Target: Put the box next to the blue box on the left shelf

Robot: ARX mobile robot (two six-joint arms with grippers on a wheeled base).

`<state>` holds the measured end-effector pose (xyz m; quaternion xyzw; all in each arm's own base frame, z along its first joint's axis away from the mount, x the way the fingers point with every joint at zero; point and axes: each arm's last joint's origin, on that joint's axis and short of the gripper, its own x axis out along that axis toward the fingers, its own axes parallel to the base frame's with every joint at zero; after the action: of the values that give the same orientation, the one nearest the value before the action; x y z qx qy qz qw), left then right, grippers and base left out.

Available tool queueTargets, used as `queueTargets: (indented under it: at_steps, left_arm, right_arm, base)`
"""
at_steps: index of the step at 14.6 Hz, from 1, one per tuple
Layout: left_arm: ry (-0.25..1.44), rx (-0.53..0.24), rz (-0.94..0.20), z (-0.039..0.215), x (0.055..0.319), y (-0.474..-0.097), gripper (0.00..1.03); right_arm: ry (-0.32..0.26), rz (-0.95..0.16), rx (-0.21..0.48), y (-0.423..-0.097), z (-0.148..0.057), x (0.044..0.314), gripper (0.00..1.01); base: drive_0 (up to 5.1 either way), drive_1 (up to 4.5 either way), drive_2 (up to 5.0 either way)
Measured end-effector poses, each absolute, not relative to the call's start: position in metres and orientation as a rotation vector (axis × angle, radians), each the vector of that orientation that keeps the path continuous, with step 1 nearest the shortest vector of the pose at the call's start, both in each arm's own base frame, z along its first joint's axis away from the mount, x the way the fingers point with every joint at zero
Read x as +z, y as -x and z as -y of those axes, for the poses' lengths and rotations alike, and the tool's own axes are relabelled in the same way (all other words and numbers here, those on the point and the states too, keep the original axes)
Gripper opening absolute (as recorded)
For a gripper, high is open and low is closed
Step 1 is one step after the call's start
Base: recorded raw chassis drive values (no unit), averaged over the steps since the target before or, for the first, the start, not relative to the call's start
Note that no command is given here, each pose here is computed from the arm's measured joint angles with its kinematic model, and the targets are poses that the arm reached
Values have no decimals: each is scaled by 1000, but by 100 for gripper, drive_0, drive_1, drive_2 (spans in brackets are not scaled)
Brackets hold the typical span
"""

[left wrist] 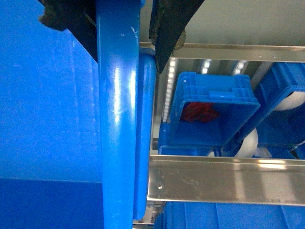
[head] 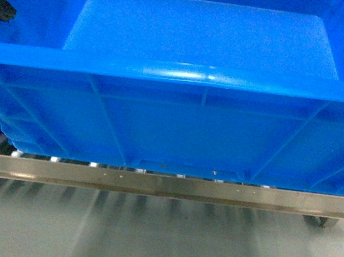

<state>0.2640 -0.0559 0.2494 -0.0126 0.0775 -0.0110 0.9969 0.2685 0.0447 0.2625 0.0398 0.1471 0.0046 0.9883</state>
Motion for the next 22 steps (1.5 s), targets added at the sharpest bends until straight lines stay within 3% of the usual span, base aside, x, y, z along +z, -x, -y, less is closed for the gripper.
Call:
queueTargets:
  at_steps: [22]
  left_arm:
    - [26, -22, -157, 56, 249, -264, 16]
  right_arm:
    - [-79, -297, 9, -268, -45, 262, 7]
  base:
    - [0, 0, 0]
